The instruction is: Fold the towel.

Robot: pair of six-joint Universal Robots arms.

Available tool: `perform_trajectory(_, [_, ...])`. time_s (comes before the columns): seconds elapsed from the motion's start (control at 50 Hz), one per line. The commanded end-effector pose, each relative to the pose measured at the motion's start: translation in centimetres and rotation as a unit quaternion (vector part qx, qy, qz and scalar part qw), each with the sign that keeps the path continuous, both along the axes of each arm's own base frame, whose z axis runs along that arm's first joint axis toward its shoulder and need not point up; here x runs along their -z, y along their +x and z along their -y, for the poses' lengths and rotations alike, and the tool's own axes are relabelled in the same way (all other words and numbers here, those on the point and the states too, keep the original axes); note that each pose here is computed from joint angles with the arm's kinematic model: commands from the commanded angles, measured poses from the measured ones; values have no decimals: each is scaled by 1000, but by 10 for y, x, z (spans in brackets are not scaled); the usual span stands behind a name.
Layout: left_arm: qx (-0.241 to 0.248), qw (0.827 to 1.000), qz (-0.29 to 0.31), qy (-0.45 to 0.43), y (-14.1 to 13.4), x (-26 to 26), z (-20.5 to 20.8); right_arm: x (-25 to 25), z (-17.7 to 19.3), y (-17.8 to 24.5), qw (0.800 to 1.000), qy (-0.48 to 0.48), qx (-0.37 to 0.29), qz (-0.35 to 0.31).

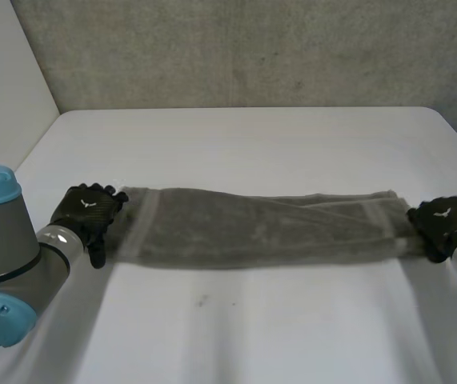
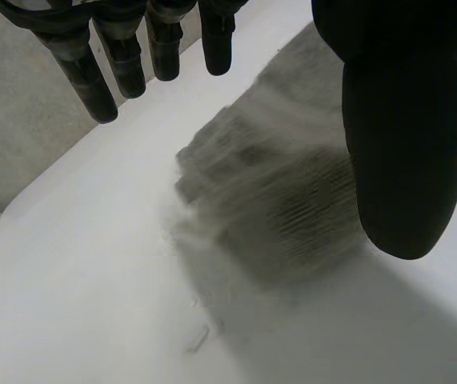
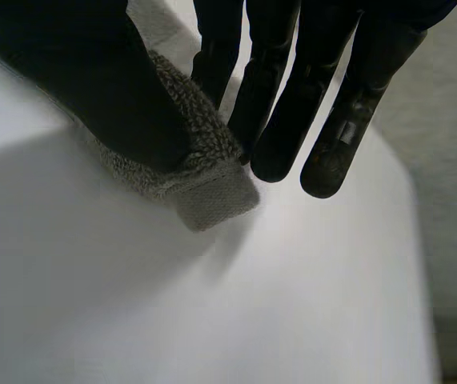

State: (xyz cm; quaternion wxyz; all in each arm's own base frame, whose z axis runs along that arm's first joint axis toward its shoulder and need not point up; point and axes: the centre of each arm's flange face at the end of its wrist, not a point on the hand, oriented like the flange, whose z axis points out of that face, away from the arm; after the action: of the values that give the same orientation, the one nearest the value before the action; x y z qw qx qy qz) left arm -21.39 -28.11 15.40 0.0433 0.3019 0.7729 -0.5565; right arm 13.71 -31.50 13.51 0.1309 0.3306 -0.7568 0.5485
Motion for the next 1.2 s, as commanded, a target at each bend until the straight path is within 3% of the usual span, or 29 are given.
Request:
perform_trajectory(0.02, [-3,1000,-1,-5,2,-4,-1,-19,31,-47,982,-79,81,-154])
perform_trajectory(0.08, [-3,1000,-2,-7,3,-6,-3,-29,37,-60,971,-93,109,-191])
perform_trajectory(0.16, [-2,1000,-2,-8,3,-7,-3,-45,40,-51,970,-121,105,-185])
perform_trajectory(0.26, [-2,1000,-2,-9,3,-7,-3,-102,31,-5,968,-216,68,-104])
perform_trajectory(0.3, [-3,1000,-2,-9,3,-7,-3,-134,16,28,964,-261,28,-35])
perform_trajectory(0.36, [-3,1000,-2,-9,3,-7,-3,-142,5,53,962,-272,-10,-5])
perform_trajectory(0.4, [-3,1000,-2,-10,3,-8,-3,-145,-26,114,953,-275,-120,32])
perform_trajectory(0.42, [-3,1000,-2,-10,3,-8,-3,-145,-26,114,953,-275,-120,32])
perform_trajectory(0.46, [-3,1000,-2,-10,3,-8,-3,-126,-62,168,938,-253,-234,46])
perform_trajectory(0.48, [-3,1000,-2,-10,3,-8,-3,-126,-63,168,938,-253,-235,46])
perform_trajectory(0.52, [-3,1000,-3,-12,3,-9,-3,-97,-93,205,921,-217,-321,41])
perform_trajectory(0.58, [-4,1000,-3,-11,3,-8,-4,-61,-113,227,909,-181,-376,26])
perform_trajectory(0.7, [0,1000,-4,-14,2,-11,-6,-6,-136,244,898,-132,-420,-15])
perform_trajectory(0.78, [3,1000,-6,-17,0,-12,-7,2,-140,248,895,-127,-427,-19])
perform_trajectory(0.9, [18,998,-19,-57,-12,-25,-5,-40,-133,244,907,-163,-388,14])
perform_trajectory(1.02, [49,992,-48,-104,-36,-48,-9,-84,-115,219,934,-151,-302,119])
perform_trajectory(1.2, [96,970,-195,-106,-85,-85,-32,-78,-82,148,975,-37,-170,141])
